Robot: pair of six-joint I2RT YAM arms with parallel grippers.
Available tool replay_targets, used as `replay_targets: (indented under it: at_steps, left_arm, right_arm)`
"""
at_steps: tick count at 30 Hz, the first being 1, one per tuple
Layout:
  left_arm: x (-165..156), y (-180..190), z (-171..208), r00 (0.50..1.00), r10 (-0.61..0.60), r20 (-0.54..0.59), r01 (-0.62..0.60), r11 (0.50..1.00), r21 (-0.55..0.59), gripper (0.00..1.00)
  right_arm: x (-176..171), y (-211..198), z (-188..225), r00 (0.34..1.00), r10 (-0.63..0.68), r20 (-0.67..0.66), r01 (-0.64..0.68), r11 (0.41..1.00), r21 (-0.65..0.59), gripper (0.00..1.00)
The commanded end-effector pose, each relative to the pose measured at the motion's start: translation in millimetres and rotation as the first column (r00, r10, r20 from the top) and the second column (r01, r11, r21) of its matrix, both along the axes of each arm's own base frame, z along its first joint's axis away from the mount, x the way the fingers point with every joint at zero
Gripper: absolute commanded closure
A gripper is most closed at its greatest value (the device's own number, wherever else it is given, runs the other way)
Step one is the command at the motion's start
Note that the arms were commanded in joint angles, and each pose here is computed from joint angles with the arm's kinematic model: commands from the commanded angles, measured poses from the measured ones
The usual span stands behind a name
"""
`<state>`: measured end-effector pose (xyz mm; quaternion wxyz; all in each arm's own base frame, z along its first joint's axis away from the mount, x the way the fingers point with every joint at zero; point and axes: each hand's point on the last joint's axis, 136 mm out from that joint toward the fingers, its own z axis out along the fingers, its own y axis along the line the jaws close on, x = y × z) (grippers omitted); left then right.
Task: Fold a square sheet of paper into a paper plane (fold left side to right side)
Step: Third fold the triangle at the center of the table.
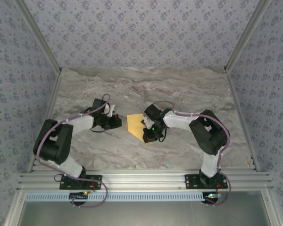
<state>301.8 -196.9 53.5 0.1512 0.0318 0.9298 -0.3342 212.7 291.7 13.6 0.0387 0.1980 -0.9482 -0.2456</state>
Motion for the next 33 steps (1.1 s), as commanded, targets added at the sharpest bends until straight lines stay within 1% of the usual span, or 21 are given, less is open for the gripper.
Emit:
replay_targets:
  at_steps: [1,5,8,13,16,21,27,30,33]
  left_arm:
    - [-7.9,-16.3,31.8,0.998,-0.038,0.053,0.040,0.998,-0.044,0.96]
    - [-26.5,-44.7,29.8,0.994,-0.100,0.037,0.103,0.992,-0.074,0.95]
    - [-32.1,-63.6,22.7,0.990,-0.142,0.024,0.144,0.986,-0.080,0.94]
    - [-23.0,-81.5,9.8,0.983,-0.185,0.002,0.185,0.981,-0.061,0.94]
    - [-20.3,-85.2,-4.5,0.980,-0.199,-0.029,0.197,0.979,-0.042,0.95]
    - [-28.3,-80.0,-33.6,0.975,-0.204,-0.091,0.207,0.978,0.018,0.95]
    - [-38.7,-73.2,-45.7,0.975,-0.189,-0.118,0.195,0.980,0.036,0.95]
    - [-40.2,-71.7,-47.9,0.976,-0.182,-0.122,0.189,0.981,0.042,0.95]
    - [-39.4,-70.5,-48.7,0.977,-0.177,-0.121,0.184,0.982,0.048,0.95]
  right_arm:
    - [-17.5,-50.5,-43.4,0.998,-0.027,-0.058,0.011,0.966,-0.256,1.00]
    - [-14.4,-47.9,-42.3,0.998,-0.036,-0.050,0.022,0.969,-0.248,1.00]
    - [-13.9,-47.1,-41.6,0.998,-0.038,-0.049,0.025,0.969,-0.245,1.00]
    - [-15.2,-45.8,-40.6,0.997,-0.044,-0.055,0.030,0.970,-0.239,1.00]
    - [-10.5,-39.7,-37.2,0.998,-0.052,-0.040,0.043,0.977,-0.210,1.00]
    - [-3.4,-32.7,-23.0,0.998,-0.066,-0.009,0.064,0.983,-0.170,1.00]
    - [11.5,-17.9,14.6,0.992,-0.107,0.066,0.112,0.990,-0.085,1.00]
    - [17.6,-2.9,34.4,0.987,-0.122,0.103,0.125,0.992,-0.022,1.00]
    - [21.3,14.5,46.6,0.986,-0.124,0.110,0.121,0.992,0.033,1.00]
